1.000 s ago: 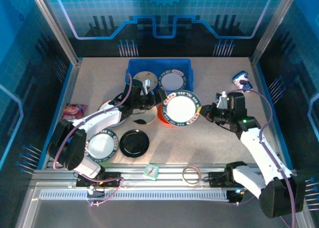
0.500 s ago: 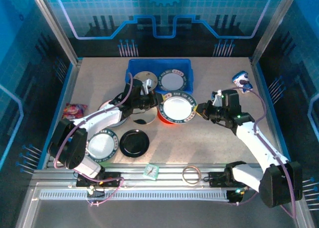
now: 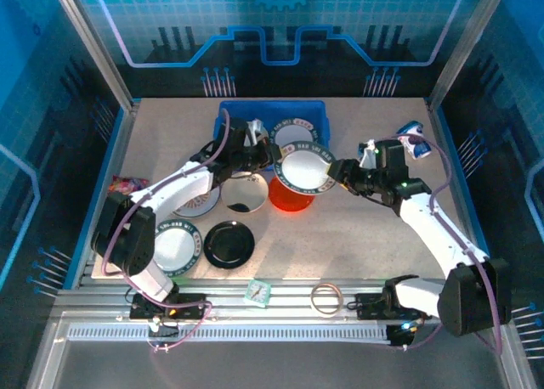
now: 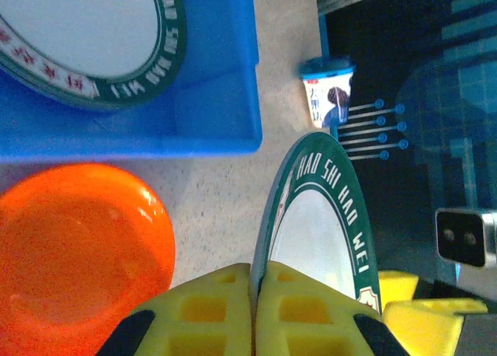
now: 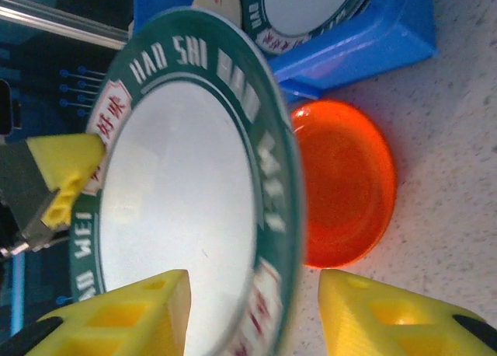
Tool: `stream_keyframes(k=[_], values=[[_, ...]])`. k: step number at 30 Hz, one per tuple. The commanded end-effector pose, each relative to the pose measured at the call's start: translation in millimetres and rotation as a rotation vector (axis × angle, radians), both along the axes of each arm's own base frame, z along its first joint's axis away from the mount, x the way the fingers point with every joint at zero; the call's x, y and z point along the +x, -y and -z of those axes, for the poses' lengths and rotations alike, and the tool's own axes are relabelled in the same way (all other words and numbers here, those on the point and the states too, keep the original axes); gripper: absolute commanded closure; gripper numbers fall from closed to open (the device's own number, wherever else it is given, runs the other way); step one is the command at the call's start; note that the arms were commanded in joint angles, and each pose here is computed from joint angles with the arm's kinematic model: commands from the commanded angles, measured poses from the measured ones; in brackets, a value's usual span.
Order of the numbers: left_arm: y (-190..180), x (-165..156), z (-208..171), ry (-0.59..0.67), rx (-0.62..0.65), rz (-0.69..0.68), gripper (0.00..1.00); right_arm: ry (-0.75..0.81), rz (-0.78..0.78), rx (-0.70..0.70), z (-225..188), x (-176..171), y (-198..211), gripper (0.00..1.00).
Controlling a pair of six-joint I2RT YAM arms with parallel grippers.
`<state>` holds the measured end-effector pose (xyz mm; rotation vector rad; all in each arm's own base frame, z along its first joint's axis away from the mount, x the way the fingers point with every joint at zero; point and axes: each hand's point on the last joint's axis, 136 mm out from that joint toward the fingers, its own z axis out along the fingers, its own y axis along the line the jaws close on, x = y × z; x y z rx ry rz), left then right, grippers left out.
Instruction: Place the plates into the plastic bin on the countertop
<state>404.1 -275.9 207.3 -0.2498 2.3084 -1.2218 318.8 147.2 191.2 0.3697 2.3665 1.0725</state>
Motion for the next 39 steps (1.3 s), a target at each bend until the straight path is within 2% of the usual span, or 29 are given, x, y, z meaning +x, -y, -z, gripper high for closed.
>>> stream_keyframes(k=[1,9,16,22,31,39], values=[[-10,26,-21,0.060,0.029,-0.037,1.00,0.024,0.043,-0.083,-5,-3,26,0.52],[-22,81,-25,0.103,0.120,-0.128,1.00,0.017,0.151,-0.046,1,-7,67,0.52],[-37,131,-2,0.112,0.205,-0.234,1.00,0.031,0.164,-0.031,-1,-2,71,0.52],[-60,164,25,0.093,0.223,-0.330,1.00,0.033,0.172,-0.020,-2,0,73,0.52],[-55,195,58,0.080,0.195,-0.346,1.00,0.022,0.164,-0.003,3,-2,71,0.52],[-50,206,87,0.042,0.158,-0.367,1.00,0.023,0.151,0.001,4,-2,70,0.53]])
